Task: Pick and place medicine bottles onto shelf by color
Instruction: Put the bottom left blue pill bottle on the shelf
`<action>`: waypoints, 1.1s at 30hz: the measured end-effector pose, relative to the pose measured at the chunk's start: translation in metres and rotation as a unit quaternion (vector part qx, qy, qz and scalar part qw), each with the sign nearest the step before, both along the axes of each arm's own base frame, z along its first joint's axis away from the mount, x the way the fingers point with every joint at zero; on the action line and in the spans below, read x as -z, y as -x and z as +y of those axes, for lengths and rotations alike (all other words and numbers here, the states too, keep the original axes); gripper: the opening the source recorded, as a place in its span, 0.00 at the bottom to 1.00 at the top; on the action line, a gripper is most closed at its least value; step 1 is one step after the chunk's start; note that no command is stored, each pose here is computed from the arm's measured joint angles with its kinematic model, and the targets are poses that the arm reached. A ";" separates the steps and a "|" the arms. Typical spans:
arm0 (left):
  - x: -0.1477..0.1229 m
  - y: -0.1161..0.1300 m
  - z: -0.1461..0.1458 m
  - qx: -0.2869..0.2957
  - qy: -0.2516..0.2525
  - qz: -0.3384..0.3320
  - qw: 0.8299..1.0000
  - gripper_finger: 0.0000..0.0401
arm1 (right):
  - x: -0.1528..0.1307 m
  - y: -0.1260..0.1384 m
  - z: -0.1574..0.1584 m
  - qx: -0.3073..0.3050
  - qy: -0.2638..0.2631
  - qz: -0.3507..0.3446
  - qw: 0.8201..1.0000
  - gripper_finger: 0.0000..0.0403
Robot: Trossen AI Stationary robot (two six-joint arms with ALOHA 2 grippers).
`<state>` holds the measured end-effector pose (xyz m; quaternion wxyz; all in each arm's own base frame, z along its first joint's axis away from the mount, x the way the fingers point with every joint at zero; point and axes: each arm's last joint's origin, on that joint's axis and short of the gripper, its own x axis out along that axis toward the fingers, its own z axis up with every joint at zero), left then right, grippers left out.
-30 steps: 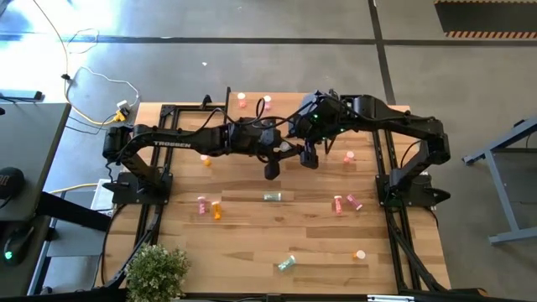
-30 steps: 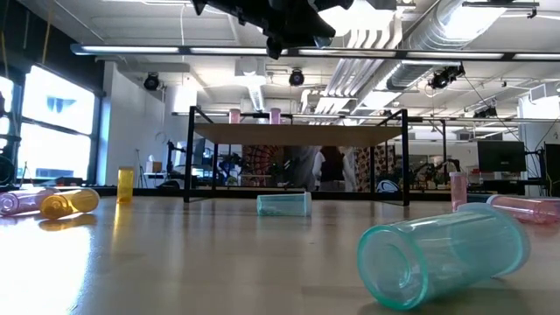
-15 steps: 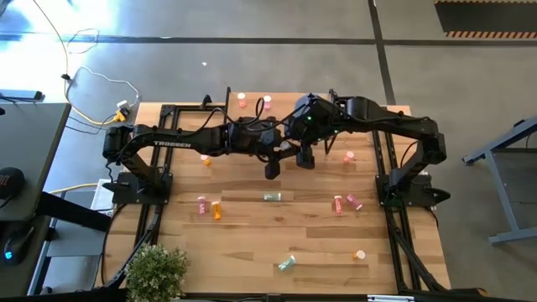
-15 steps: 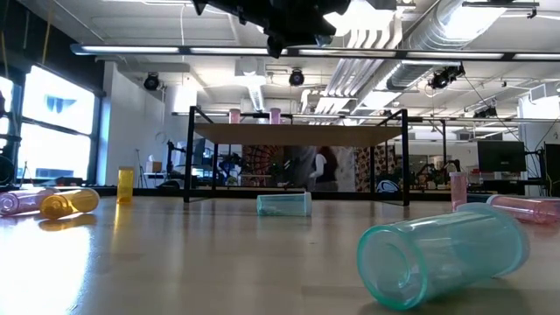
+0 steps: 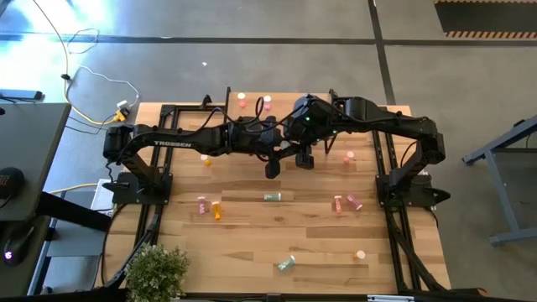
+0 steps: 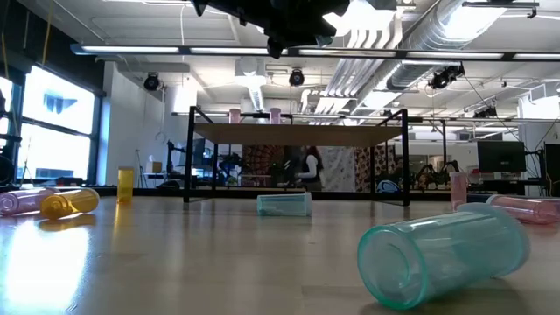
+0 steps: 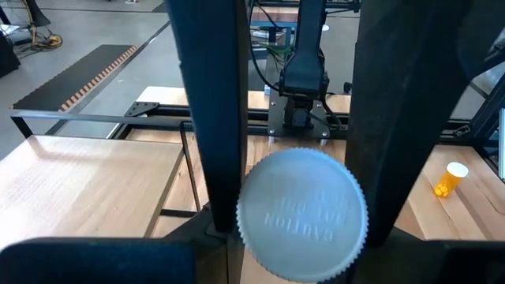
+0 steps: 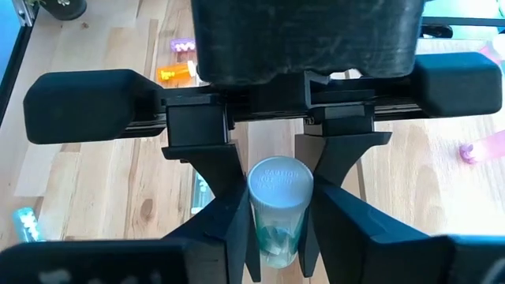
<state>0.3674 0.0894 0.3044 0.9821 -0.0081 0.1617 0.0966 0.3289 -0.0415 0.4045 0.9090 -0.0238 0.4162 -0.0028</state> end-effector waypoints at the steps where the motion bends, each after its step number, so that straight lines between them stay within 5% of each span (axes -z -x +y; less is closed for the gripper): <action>1: 0.000 0.000 0.000 0.000 0.000 0.000 1.000 0.24 | 0.000 0.000 0.000 0.000 0.000 0.000 1.000 0.26; 33: 0.001 0.001 0.000 -0.004 0.001 0.008 1.000 0.31 | 0.002 0.001 -0.001 0.032 -0.004 0.010 0.999 0.23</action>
